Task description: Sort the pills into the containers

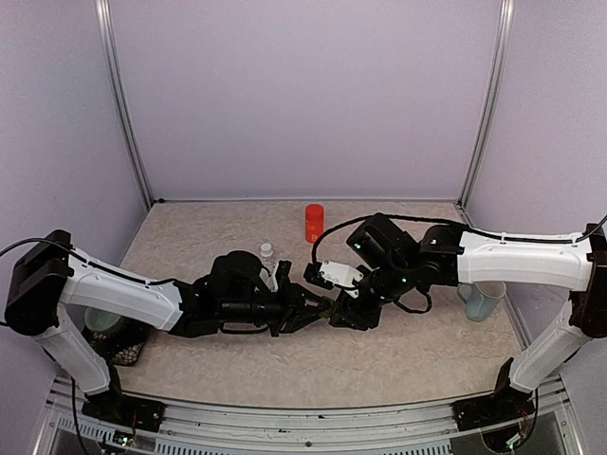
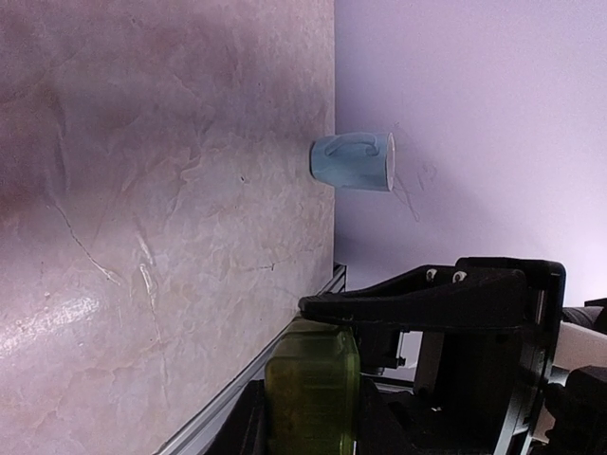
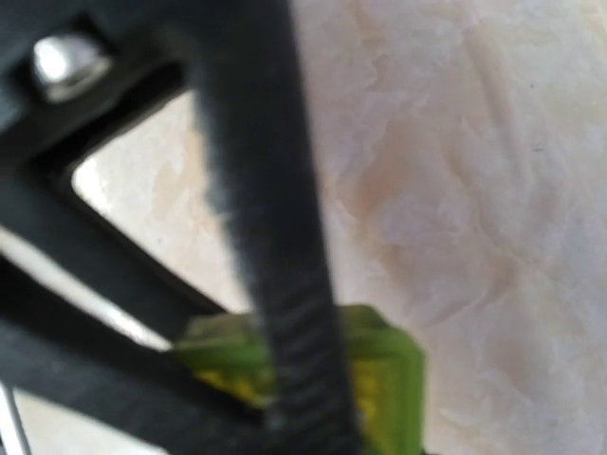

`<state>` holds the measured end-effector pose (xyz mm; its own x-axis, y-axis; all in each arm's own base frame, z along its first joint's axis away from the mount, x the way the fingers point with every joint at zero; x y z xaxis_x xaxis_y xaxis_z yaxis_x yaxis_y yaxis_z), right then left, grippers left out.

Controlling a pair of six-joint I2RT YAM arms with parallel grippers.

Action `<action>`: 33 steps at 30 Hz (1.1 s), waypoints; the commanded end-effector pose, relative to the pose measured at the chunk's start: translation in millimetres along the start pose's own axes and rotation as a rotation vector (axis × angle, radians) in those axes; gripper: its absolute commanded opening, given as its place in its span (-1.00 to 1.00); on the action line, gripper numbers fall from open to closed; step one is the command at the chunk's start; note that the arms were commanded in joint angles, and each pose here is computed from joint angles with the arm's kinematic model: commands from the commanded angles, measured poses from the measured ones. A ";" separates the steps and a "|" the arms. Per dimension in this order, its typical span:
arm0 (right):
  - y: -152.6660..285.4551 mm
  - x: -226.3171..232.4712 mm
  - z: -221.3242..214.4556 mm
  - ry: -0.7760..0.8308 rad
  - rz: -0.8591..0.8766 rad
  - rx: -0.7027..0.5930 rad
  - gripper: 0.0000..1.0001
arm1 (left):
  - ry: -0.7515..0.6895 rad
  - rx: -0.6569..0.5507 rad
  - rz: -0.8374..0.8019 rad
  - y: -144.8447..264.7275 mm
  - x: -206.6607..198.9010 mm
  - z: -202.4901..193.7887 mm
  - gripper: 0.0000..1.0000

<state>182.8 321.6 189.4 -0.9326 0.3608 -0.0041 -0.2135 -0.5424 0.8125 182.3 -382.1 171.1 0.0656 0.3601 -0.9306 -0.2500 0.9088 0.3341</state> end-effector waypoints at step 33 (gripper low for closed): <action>31.7 4.1 21.4 -0.034 0.170 -0.056 -0.29 | -0.213 0.043 0.247 15.0 47.1 -9.4 -0.91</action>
<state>178.9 323.8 197.7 -0.9518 0.2977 0.0736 -0.1141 -0.5666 0.8160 179.8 -377.3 177.0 0.1683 0.4075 -0.8975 -0.2474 0.8988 0.3617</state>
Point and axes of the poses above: each gripper's point midway between its finger pads, its own y axis back along the fingers, its own x axis along the line the jaws close on, z = x × y, the point moved 5 cm from there along y, back along the fingers, and after that the axes turned 3 degrees about -y, right-handed, at the moved point
